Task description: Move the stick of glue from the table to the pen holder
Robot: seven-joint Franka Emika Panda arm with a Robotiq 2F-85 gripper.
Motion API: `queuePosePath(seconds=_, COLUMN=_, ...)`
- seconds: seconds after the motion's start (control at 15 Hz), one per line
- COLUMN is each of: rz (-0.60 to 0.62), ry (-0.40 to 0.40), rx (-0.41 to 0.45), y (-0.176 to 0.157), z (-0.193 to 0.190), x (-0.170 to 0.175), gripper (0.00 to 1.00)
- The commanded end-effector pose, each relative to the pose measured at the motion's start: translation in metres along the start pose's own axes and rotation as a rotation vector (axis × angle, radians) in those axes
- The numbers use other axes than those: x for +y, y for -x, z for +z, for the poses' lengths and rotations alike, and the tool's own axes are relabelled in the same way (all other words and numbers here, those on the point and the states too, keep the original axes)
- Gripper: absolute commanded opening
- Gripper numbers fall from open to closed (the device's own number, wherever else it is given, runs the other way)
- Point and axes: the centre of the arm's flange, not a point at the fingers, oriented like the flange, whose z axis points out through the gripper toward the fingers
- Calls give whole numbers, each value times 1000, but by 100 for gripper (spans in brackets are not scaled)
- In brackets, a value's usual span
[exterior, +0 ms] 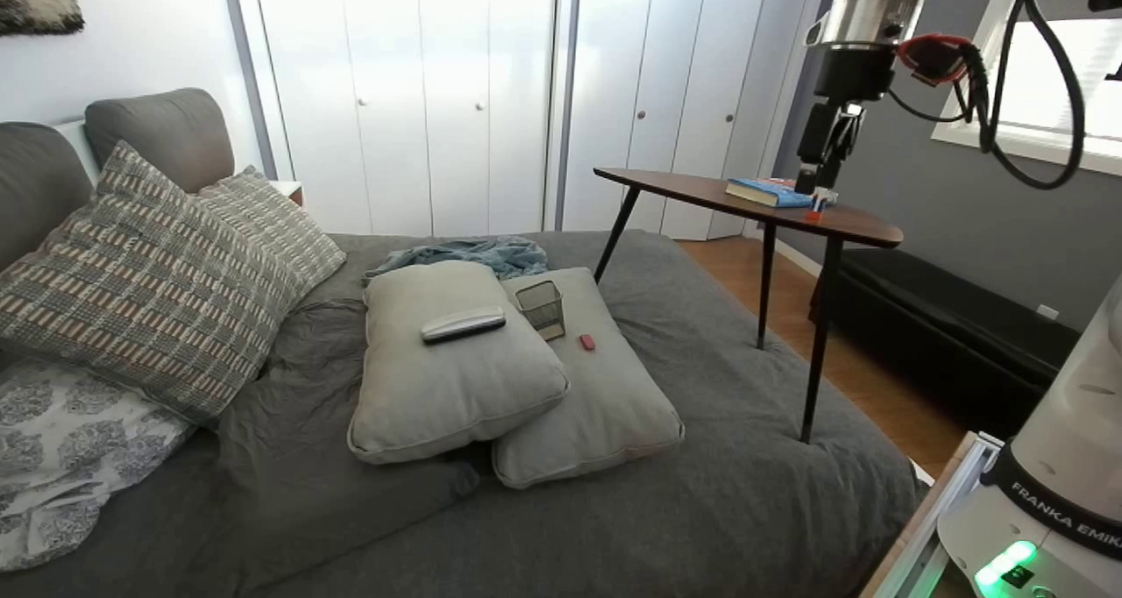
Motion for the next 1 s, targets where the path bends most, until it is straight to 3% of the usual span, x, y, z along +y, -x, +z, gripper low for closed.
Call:
queuePosePath(seconds=0.0, rz=117, ry=-21, rx=163, y=-19, z=-4, x=33, gripper=100)
queuePosePath(seconds=0.27, rz=234, ry=40, rx=281, y=-19, z=-28, x=79, gripper=100)
queuePosePath(seconds=0.4, rz=349, ry=61, rx=307, y=-12, z=-36, x=102, gripper=100)
queuePosePath(seconds=0.93, rz=768, ry=37, rx=441, y=7, z=-48, x=206, gripper=100)
